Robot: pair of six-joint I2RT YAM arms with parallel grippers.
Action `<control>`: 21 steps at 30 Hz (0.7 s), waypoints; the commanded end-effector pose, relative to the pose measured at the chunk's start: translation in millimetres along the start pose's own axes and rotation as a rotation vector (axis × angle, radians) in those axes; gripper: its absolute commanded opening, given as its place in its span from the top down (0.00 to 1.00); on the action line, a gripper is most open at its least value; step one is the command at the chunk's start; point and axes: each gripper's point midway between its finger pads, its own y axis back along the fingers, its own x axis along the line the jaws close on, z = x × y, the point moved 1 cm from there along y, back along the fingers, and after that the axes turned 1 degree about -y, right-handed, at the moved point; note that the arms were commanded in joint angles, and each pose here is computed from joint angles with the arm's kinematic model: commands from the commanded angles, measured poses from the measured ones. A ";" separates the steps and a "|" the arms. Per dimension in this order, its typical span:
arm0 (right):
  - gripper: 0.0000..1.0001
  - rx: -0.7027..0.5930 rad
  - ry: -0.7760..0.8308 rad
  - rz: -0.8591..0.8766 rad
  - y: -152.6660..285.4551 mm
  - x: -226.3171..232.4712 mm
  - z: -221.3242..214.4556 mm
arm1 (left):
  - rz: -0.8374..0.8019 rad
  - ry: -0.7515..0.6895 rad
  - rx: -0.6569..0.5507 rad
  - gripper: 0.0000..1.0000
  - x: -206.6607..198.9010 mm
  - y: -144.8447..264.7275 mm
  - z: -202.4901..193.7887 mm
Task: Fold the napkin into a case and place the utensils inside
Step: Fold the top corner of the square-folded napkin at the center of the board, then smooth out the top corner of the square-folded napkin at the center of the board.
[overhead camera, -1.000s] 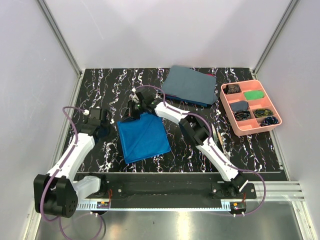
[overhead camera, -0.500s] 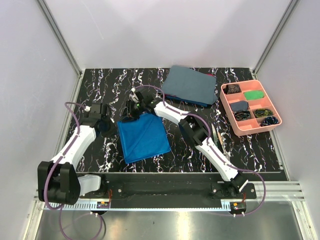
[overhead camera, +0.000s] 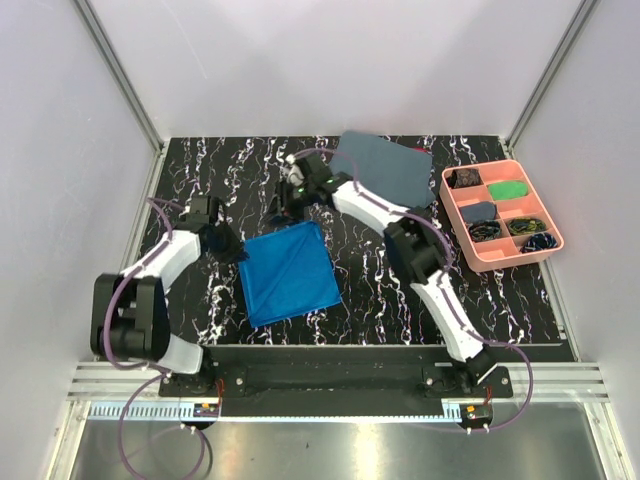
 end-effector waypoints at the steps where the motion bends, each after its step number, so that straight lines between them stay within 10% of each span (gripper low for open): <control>1: 0.64 -0.116 0.132 0.053 82.5 28.5 23.4 | -0.095 0.041 -0.003 0.88 -24.2 -22.9 28.7; 21: 0.86 -0.076 0.031 0.014 59.3 -70.8 32.3 | -0.034 0.072 0.040 0.92 -9.8 -60.2 42.9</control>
